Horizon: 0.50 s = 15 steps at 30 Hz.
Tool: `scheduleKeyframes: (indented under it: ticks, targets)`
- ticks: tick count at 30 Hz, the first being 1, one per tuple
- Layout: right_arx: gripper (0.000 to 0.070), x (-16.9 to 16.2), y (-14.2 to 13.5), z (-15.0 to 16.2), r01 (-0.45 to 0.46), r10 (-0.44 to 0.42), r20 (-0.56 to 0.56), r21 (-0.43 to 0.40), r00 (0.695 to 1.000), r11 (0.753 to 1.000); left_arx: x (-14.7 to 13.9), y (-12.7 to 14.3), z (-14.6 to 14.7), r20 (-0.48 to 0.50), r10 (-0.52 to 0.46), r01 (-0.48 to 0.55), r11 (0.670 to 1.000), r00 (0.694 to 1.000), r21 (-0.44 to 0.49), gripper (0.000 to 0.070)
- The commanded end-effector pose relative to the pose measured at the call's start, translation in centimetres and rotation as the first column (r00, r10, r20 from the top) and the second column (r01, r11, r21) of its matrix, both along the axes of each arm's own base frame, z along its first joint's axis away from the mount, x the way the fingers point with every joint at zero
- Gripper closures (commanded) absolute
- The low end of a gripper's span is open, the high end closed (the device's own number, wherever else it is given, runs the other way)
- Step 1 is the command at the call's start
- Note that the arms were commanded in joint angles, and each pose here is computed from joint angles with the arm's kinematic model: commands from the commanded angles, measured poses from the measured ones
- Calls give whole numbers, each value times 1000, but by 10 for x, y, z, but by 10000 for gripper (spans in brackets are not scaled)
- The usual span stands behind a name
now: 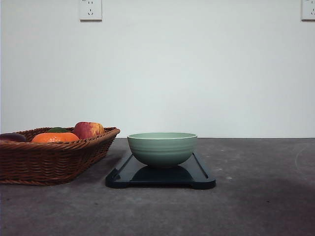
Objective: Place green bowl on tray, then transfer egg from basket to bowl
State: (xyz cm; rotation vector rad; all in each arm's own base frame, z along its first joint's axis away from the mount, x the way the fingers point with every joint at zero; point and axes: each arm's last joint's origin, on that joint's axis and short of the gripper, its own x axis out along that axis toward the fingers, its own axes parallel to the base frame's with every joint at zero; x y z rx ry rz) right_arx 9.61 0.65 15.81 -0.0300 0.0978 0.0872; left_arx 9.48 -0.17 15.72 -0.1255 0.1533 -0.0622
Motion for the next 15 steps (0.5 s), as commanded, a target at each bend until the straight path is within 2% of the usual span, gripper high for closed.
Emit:
scheduleKeyframes:
  ticks: [1, 15]
  targets:
    - [688, 0, 0, 0, -1, 1, 7, 14, 1000, 1000, 1, 0, -7, -24, 1, -1, 1000, 1000, 10, 700]
    - [688, 0, 0, 0, -1, 1, 7, 14, 1000, 1000, 1, 0, -7, -25, 1, -1, 1000, 1000, 10, 700]
